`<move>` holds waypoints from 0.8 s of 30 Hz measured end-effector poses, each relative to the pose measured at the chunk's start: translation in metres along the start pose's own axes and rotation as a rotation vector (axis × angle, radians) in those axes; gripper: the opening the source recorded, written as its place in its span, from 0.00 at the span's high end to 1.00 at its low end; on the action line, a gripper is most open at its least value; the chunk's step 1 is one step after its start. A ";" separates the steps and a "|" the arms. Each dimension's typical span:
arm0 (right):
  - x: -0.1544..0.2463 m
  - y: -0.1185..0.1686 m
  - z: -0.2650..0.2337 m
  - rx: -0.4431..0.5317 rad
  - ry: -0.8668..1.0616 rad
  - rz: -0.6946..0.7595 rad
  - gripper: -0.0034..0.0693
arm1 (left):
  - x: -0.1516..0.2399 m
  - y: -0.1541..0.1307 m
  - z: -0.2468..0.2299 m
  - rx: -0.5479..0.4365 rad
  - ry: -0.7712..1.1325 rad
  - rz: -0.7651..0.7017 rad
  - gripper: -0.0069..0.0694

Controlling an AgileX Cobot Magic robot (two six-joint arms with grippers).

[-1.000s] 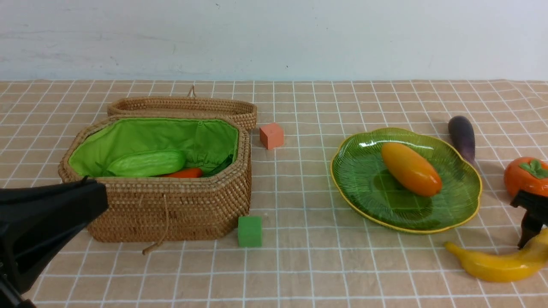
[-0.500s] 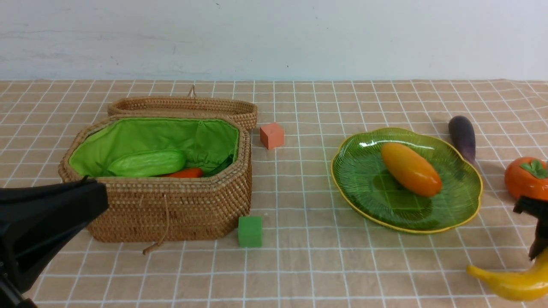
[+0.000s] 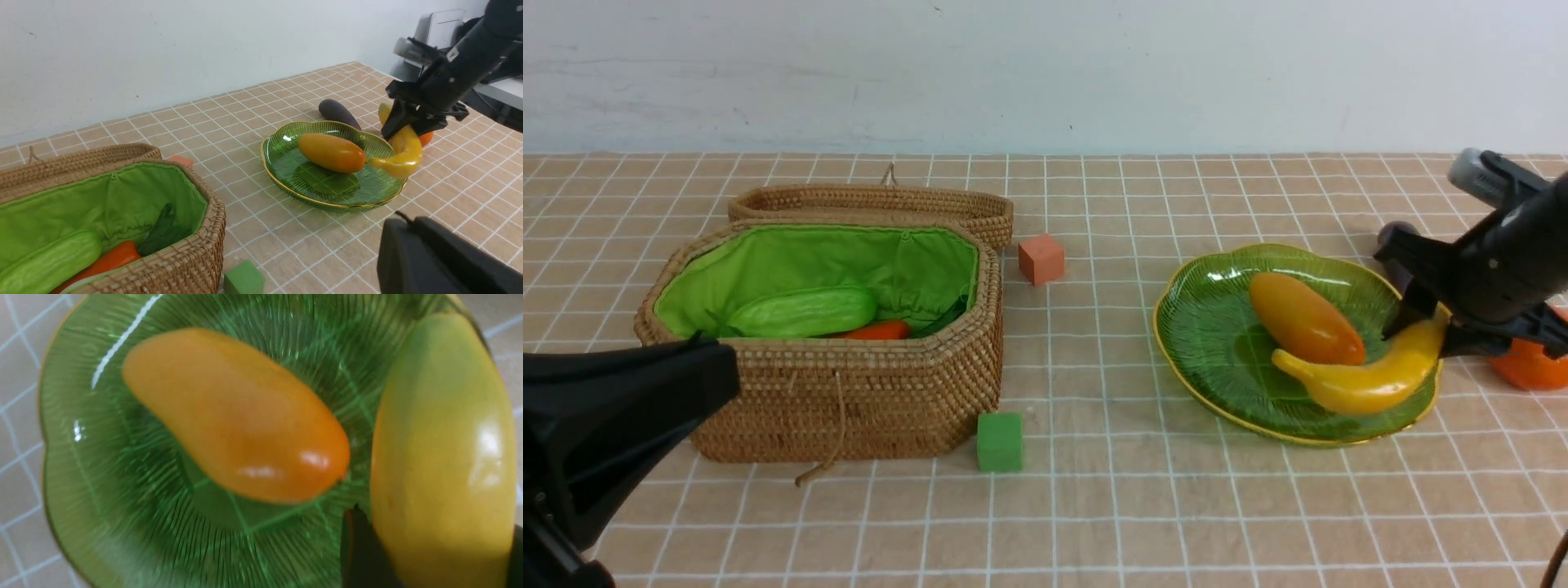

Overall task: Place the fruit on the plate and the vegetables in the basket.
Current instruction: Use the right arm to grab a banana and put it into the right plate, then grab a tomato with your right arm and place it on the plate on the right.

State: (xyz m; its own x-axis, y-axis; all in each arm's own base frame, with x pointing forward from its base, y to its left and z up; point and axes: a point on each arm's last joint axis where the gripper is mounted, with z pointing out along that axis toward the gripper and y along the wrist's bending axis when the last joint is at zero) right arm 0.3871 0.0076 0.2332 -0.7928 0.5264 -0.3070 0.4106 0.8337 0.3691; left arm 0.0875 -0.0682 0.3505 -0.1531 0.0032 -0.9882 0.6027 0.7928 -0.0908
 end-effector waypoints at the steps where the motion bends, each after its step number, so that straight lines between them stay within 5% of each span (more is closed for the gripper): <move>1: -0.003 0.001 0.006 0.003 0.006 0.002 0.51 | 0.000 0.000 0.000 0.001 0.001 -0.003 0.91; 7: -0.015 0.005 0.015 -0.002 -0.006 -0.002 0.19 | 0.001 0.000 0.000 0.002 0.013 -0.011 0.91; 10: -0.022 0.007 0.005 0.012 -0.011 -0.032 0.11 | 0.001 0.000 0.000 0.002 0.015 -0.011 0.91; 14: -0.035 0.004 -0.024 0.081 -0.044 -0.136 0.12 | 0.001 0.000 0.000 0.002 0.016 -0.011 0.91; 17: -0.052 -0.022 -0.048 0.228 -0.092 -0.185 0.21 | 0.001 0.000 0.000 0.002 0.016 -0.011 0.91; 20: -0.067 -0.059 -0.053 0.299 -0.096 -0.112 0.28 | 0.001 0.000 0.000 0.002 0.016 -0.009 0.91; 24: -0.081 -0.101 -0.043 0.278 -0.076 -0.002 0.30 | 0.001 0.000 0.000 0.002 0.016 -0.008 0.91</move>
State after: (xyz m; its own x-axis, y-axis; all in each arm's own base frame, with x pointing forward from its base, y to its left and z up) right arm 0.3902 -0.1268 0.2584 -0.7619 0.5273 -0.3761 0.5254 0.8427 0.1173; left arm 0.0872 -0.0683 0.3492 -0.1701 0.0063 -0.9854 0.6029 0.7917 -0.0990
